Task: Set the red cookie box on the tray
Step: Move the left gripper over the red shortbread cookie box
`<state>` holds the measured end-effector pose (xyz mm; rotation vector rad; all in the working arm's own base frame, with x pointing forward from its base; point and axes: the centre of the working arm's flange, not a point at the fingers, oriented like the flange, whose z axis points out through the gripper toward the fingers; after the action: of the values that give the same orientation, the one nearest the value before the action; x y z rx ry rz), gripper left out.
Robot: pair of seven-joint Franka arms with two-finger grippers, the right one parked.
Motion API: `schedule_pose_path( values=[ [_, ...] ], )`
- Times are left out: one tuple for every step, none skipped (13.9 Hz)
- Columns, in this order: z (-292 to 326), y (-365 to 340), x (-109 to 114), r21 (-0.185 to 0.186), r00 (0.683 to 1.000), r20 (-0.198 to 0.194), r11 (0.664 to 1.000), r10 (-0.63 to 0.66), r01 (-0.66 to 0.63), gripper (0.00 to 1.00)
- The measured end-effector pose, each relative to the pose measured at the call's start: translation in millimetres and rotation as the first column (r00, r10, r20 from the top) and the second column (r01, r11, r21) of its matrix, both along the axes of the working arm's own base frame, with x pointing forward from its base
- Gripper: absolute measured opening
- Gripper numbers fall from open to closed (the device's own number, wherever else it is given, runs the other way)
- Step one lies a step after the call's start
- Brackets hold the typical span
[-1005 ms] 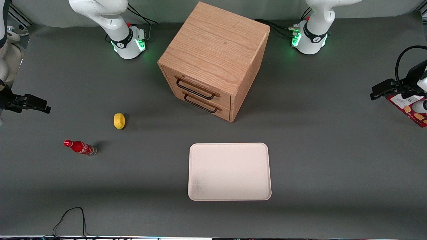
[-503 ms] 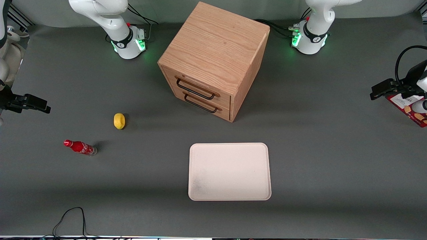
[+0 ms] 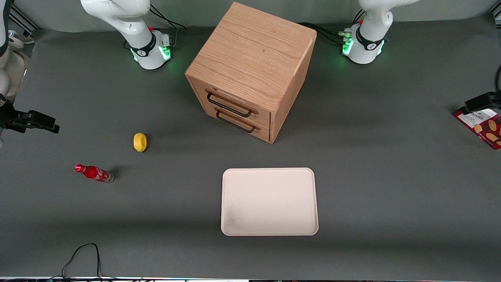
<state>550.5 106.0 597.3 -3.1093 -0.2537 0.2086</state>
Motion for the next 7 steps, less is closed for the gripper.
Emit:
schedule_pose_path(
  values=[
    [-4, 28, -6, 0.003, 1.000, -0.007, 1.000, -0.001, 0.001, 1.00],
    [-7, 62, -15, 0.000, 1.000, -0.006, 1.000, -0.005, 0.005, 1.00],
    [-9, 98, -27, -0.006, 1.000, -0.003, 1.000, -0.010, 0.010, 1.00],
    [-11, 133, -40, -0.012, 1.000, 0.003, 1.000, -0.010, 0.010, 1.00],
    [-13, 167, -56, -0.015, 1.000, 0.011, 1.000, -0.004, 0.004, 1.00],
    [-15, 198, -72, -0.016, 1.000, 0.019, 1.000, 0.001, 0.000, 1.00],
    [-17, 225, -87, -0.017, 1.000, 0.026, 1.000, 0.001, 0.000, 1.00]
  ],
)
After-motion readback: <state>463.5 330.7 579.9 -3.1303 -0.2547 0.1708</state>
